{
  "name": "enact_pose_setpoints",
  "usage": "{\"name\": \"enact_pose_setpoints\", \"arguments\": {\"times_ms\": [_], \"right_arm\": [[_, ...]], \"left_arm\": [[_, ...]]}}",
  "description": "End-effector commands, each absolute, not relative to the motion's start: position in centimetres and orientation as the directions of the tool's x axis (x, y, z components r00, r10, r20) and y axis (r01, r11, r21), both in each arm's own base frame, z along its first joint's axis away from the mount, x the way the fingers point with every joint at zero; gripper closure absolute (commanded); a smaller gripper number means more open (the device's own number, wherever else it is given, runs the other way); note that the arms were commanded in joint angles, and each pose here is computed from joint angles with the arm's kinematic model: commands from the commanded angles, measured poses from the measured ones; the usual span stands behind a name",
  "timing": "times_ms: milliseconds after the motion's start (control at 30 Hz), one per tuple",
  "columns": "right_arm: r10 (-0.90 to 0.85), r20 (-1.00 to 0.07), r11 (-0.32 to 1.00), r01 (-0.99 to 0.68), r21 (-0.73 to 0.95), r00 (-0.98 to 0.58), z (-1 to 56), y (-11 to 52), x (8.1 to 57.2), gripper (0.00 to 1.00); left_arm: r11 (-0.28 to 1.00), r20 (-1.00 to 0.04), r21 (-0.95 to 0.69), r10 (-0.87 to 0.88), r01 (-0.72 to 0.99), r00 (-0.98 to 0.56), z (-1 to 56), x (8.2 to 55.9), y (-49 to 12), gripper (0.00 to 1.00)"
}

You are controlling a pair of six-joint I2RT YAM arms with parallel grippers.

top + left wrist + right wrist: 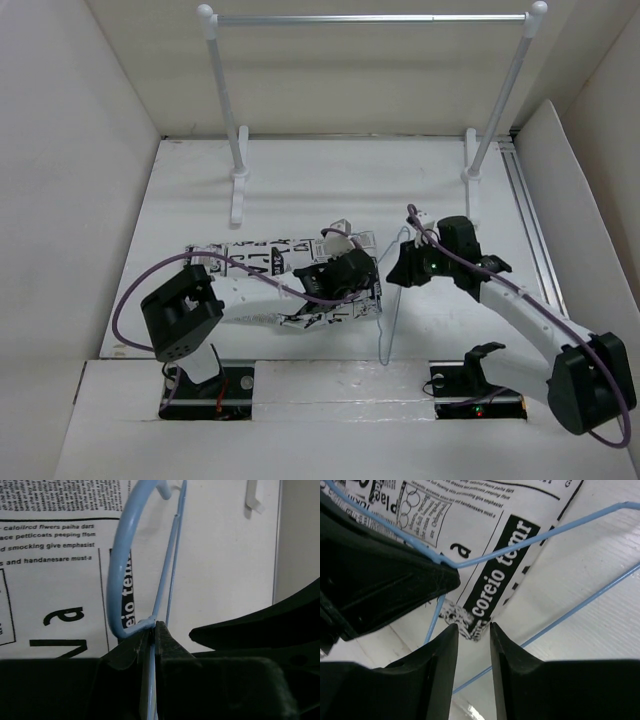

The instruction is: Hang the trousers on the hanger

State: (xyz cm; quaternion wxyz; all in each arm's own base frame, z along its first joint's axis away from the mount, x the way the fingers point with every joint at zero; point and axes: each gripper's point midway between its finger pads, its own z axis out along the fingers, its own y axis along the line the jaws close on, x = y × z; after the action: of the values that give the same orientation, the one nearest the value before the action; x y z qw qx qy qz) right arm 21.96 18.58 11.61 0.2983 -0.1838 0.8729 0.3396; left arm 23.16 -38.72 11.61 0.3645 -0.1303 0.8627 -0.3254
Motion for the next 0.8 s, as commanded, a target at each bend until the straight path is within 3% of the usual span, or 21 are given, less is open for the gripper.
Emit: {"name": "enact_pose_setpoints", "arguments": {"times_ms": [0, 133, 367, 400, 533, 700, 767], "right_arm": [[-0.039, -0.736, 0.688, -0.552, 0.470, -0.676, 12.7, 20.1, 25.5, 0.62], [-0.033, -0.714, 0.671, -0.545, 0.503, -0.700, 10.6, 21.6, 25.8, 0.52], [-0.024, -0.660, 0.742, -0.456, 0.491, -0.750, 6.9, 21.7, 26.4, 0.45], [-0.011, -0.653, 0.750, -0.438, 0.495, -0.757, 6.6, 21.8, 26.5, 0.37], [-0.007, -0.638, 0.776, -0.407, 0.482, -0.770, 5.6, 22.1, 26.4, 0.31], [0.013, -0.600, 0.750, -0.389, 0.535, -0.800, 4.0, 23.2, 26.1, 0.33], [0.008, -0.596, 0.734, -0.400, 0.548, -0.803, 4.0, 23.8, 25.9, 0.40]], "left_arm": [[0.740, -0.547, -0.672, -0.516, -0.022, -0.659, 11.5, 24.0, -38.2, 1.00], [0.792, -0.579, -0.607, -0.493, -0.060, -0.649, 9.4, 24.3, -36.6, 1.00], [0.803, -0.595, -0.589, -0.505, -0.088, -0.626, 8.9, 24.9, -35.6, 1.00], [0.806, -0.601, -0.586, -0.505, -0.088, -0.620, 9.0, 25.4, -35.6, 1.00], [0.817, -0.624, -0.570, -0.501, -0.089, -0.600, 9.1, 26.4, -35.6, 1.00], [0.835, -0.635, -0.538, -0.491, -0.115, -0.597, 8.0, 27.6, -35.0, 1.00], [0.838, -0.634, -0.531, -0.491, -0.126, -0.597, 7.5, 27.5, -34.8, 1.00]]}}
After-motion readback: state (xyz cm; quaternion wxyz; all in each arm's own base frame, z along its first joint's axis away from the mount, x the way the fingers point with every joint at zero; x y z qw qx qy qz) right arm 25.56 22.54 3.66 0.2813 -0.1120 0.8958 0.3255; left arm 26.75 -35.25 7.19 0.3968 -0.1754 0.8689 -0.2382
